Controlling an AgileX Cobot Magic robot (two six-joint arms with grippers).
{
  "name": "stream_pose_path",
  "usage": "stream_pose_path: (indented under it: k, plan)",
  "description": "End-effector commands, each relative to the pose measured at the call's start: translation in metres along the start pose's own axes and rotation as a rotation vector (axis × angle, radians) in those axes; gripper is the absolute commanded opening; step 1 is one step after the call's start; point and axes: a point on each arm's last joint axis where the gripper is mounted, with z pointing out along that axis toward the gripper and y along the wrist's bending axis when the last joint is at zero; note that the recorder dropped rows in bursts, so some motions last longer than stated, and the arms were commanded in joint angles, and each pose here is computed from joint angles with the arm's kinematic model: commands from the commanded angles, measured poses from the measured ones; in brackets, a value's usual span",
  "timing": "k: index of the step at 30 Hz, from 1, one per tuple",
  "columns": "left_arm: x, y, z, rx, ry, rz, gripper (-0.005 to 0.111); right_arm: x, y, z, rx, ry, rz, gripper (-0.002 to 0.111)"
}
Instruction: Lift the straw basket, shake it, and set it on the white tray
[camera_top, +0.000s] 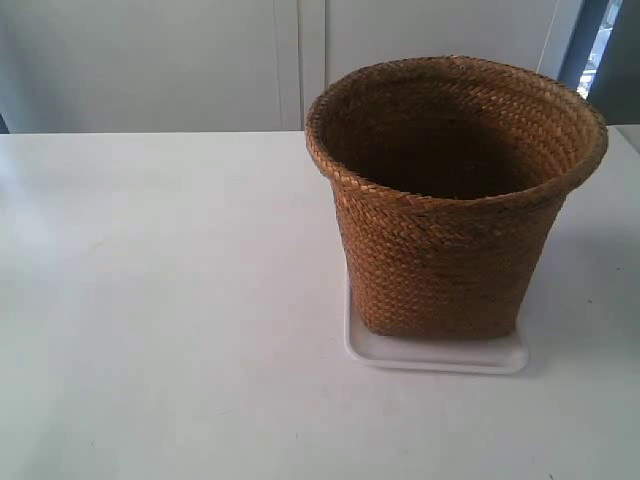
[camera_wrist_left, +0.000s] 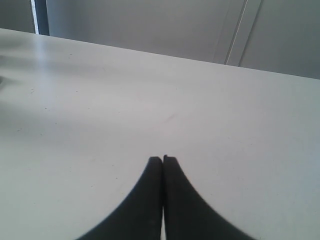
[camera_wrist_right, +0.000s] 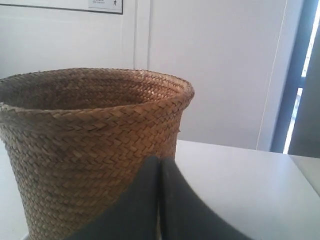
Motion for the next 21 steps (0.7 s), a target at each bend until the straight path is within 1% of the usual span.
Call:
stream_pose_path:
  k: [1,4,7,10,13,21]
  plan:
    - [0.0014,0.0004,0.0,-0.002,0.0,-0.012,0.0,0.0105,0.0007,0.0,-0.002,-0.007,0.006,0.0]
    - [0.0014,0.0004,0.0,-0.002,0.0,-0.012,0.0,0.0165,0.0001,-0.0002,0.005,0.06,0.023,0.0]
    - [0.0014,0.0004,0.0,-0.002,0.0,-0.012,0.0,0.0185,-0.0001,-0.0003,0.005,0.081,-0.025,0.0]
    - [0.0014,0.0004,0.0,-0.002,0.0,-0.012,0.0,0.0195,-0.0002,-0.0004,0.006,0.093,-0.033,0.0]
    - [0.0014,0.0004,0.0,-0.002,0.0,-0.012,0.0,0.0201,-0.0002,-0.0005,0.009,0.099,0.019,0.0]
    - [0.0014,0.0004,0.0,-0.002,0.0,-0.012,0.0,0.0201,-0.0002,-0.0005,0.009,0.099,0.022,0.0]
